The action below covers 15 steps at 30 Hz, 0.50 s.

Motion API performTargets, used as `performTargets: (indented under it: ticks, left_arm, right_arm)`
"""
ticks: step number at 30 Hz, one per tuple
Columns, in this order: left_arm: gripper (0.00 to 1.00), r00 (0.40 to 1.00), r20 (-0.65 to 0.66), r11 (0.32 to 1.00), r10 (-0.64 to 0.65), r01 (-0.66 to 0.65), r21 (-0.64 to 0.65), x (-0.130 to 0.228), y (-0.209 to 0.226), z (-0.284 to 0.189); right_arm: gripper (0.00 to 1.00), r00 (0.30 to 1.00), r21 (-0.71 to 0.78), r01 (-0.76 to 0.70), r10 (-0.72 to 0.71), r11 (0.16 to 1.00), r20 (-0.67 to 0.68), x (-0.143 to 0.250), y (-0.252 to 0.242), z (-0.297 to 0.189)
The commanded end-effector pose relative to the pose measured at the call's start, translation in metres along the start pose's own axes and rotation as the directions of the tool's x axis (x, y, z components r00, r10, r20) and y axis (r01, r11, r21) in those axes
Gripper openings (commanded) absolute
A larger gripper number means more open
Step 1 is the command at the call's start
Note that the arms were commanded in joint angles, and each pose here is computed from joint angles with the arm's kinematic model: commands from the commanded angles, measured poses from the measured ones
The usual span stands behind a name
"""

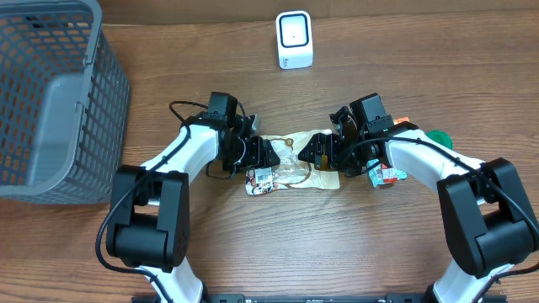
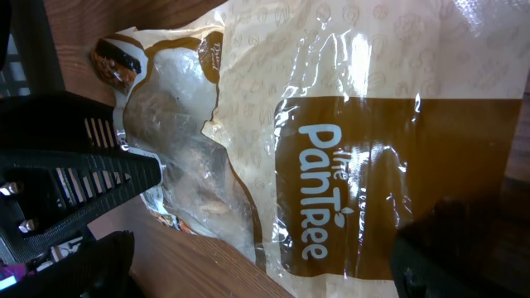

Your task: Scan the item barcode

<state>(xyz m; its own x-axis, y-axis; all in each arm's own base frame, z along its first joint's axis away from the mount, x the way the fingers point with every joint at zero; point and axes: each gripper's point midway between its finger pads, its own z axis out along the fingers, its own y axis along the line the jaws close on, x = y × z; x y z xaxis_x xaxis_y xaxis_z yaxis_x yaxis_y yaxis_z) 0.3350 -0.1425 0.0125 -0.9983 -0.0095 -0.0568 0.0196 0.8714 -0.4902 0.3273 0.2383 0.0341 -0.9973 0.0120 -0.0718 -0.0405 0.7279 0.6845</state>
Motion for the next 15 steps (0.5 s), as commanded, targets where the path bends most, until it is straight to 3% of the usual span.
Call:
performTargets:
  ticks: [1,4,13,15]
  left_arm:
    - [0.65,0.995,-0.091,0.999,-0.048,0.047,-0.007,0.019,0.014,0.026]
    - [0.57,0.994,-0.094,0.999,-0.046,0.048,0.017,0.020,0.010,0.027]
    - [0.06,0.996,-0.089,0.997,-0.031,0.038,0.074,0.015,0.003,0.023]
    - [0.04,0.996,-0.081,0.994,-0.030,0.038,0.106,0.012,0.002,0.018]
  right_arm:
    - [1.00,1.000,0.002,0.001,-0.001,1.000,-0.008,0.004,-0.001,0.002]
    - [1.00,1.000,-0.005,0.002,-0.002,1.000,-0.012,0.004,0.000,0.002]
    - [1.00,0.999,-0.026,0.035,-0.035,0.999,-0.021,0.006,0.003,0.002]
    - [1.00,0.997,-0.030,0.070,-0.071,0.997,-0.021,0.006,0.004,0.001]
